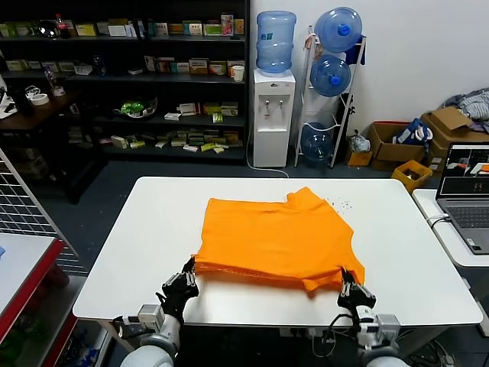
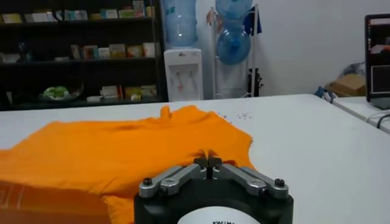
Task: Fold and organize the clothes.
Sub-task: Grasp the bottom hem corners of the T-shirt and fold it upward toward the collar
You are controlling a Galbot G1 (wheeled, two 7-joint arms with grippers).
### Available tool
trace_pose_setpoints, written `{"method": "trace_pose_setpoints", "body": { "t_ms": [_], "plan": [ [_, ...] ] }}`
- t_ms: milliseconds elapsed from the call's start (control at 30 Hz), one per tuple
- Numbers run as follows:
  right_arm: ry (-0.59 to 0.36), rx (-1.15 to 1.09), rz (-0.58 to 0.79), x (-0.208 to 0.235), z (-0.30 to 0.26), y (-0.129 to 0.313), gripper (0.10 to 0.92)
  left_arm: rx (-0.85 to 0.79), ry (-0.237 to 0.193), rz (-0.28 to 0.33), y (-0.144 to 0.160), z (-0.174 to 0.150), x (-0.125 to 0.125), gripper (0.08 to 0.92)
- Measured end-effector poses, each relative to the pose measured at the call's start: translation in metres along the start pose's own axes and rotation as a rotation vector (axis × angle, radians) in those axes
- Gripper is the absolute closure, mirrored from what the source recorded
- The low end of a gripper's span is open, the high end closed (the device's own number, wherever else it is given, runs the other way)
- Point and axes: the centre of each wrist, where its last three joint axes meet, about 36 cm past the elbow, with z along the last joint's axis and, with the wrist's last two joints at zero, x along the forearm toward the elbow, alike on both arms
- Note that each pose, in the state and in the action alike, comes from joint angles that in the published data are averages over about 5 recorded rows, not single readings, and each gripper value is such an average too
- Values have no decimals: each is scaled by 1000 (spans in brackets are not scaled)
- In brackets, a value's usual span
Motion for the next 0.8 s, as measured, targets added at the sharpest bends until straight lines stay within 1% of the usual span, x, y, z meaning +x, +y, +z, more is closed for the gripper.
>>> {"method": "trace_pose_setpoints", "body": {
  "t_ms": [267, 367, 467, 567, 800],
  "plan": [
    [5, -14, -1, -50, -19, -2, 897, -11, -3, -11, -4, 0, -39, 910],
    [8, -15, -5, -63, -23, -1, 875, -19, 4, -18, -6, 1, -52, 887],
    [12, -13, -13, -71, -27, -2, 805, -26, 11, -24, -6, 1, -62, 818],
    [11, -9, -24, -76, -29, -4, 719, -32, 18, -29, -6, 1, -69, 731],
    [2, 16, -48, -73, -29, -13, 511, -50, 24, -34, 0, -1, -71, 532]
  ]
}}
